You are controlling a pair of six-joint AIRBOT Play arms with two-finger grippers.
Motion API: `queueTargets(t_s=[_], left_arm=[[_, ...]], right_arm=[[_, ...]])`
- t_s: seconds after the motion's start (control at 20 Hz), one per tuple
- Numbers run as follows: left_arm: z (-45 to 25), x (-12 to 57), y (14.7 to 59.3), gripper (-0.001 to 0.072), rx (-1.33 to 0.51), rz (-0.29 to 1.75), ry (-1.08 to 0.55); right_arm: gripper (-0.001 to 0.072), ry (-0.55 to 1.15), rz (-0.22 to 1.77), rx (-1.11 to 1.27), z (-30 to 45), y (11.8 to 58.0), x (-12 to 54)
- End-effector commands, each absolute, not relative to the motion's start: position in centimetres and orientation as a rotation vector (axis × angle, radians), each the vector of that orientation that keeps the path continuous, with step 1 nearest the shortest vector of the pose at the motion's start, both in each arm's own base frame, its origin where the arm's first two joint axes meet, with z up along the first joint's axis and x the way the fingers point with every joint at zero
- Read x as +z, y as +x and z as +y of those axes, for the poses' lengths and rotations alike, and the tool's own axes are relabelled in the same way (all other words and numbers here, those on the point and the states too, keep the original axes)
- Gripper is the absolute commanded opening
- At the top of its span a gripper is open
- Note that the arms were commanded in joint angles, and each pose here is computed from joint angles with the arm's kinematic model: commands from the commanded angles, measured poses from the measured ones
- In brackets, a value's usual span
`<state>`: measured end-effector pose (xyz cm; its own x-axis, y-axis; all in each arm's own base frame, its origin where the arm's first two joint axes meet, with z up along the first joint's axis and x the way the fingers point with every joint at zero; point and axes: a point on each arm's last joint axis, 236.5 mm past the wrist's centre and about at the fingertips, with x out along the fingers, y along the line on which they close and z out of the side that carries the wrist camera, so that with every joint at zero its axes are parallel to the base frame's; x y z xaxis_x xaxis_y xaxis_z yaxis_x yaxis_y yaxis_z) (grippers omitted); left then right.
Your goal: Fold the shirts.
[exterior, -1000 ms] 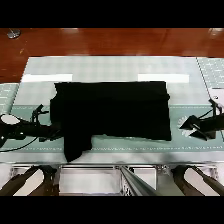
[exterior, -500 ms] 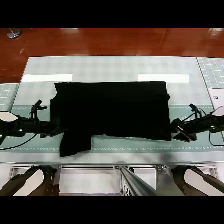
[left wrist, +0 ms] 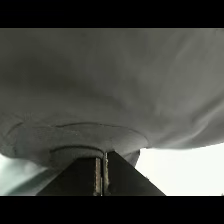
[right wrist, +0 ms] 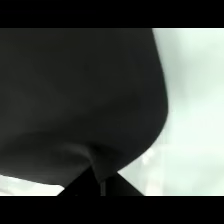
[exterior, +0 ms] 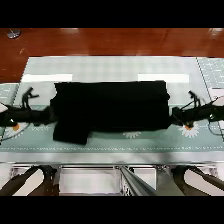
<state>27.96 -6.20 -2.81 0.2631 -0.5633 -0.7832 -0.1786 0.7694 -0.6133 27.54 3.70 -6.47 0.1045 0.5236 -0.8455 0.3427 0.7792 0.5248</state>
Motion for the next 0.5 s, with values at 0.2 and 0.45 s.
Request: queueTargets(t_s=[0.2, 0.45], left_arm=[[-4.8, 1.9, 41.9, 0.0033, -0.276, 1.125, -0.624], [-6.3, -1.8, 47.9, 0.0033, -0.303, 1.229, -0.671]], right_arm=[[0.0018, 0.66, 1.215, 0.186, 2.8, 40.4, -0.9], [0.0018, 0.68, 1.176, 0.177, 3.0, 46.9, -2.3]])
